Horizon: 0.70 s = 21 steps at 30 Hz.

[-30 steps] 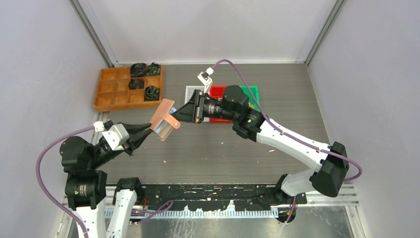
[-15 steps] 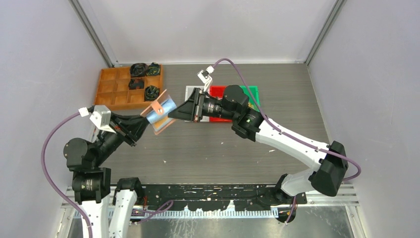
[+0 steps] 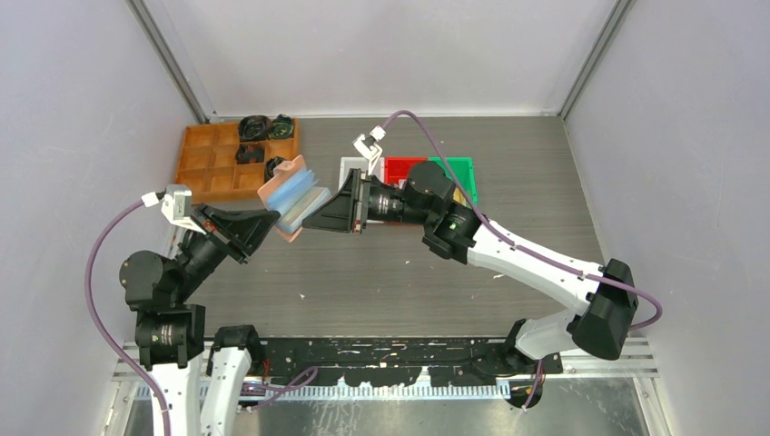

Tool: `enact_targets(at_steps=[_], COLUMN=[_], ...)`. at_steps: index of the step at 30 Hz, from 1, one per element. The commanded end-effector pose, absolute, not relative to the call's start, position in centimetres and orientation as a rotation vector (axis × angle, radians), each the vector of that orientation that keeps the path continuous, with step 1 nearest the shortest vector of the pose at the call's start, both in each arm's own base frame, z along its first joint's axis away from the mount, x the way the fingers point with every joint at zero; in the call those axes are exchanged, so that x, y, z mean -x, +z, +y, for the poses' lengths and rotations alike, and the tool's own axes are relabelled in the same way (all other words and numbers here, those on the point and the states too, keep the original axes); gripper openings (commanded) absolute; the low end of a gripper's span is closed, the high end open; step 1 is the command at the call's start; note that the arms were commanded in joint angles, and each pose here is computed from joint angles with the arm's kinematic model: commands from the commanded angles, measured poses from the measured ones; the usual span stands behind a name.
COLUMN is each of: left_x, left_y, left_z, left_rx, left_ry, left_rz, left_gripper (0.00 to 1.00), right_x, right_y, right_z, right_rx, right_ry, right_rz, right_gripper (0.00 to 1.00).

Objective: Take the credit cards out of the card holder
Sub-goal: Remove the credit card from the card holder.

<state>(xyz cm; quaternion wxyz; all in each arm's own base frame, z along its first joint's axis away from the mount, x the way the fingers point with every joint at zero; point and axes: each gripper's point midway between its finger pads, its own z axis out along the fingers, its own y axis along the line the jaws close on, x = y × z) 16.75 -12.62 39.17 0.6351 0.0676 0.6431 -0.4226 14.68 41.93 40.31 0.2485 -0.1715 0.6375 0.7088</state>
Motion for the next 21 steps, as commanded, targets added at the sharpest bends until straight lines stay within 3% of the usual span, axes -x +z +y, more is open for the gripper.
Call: enact_targets(at_steps=[1,7,13,21], left_x=[-16.0,-15.5,-14.8,-13.4], left_y=[41.7,43.2,44.3,44.0], left_z=[-12.6,-12.0,-12.2,-13.8], left_rx=[-0.2,-0.235,-0.27,-0.348], left_ry=[-0.936,-0.847,-0.839,-0.954], left_rz=[1.365,1.291,1.254,1.286], left_gripper=[0.0,0.0,0.0,0.0], right_x=[-14.4,-15.9,-18.1,-18.5], right_y=[42.5,40.5,38.4,37.5], right_z=[41.0,40.7,40.2,36.9], right_rx=[0.475,0.396,0.291,0.428], right_ry=[1.915,1.823,1.743,1.507], right_rz=[1.641,1.719,1.808,1.806], right_gripper=[0.45,0.61,0.64,0.8])
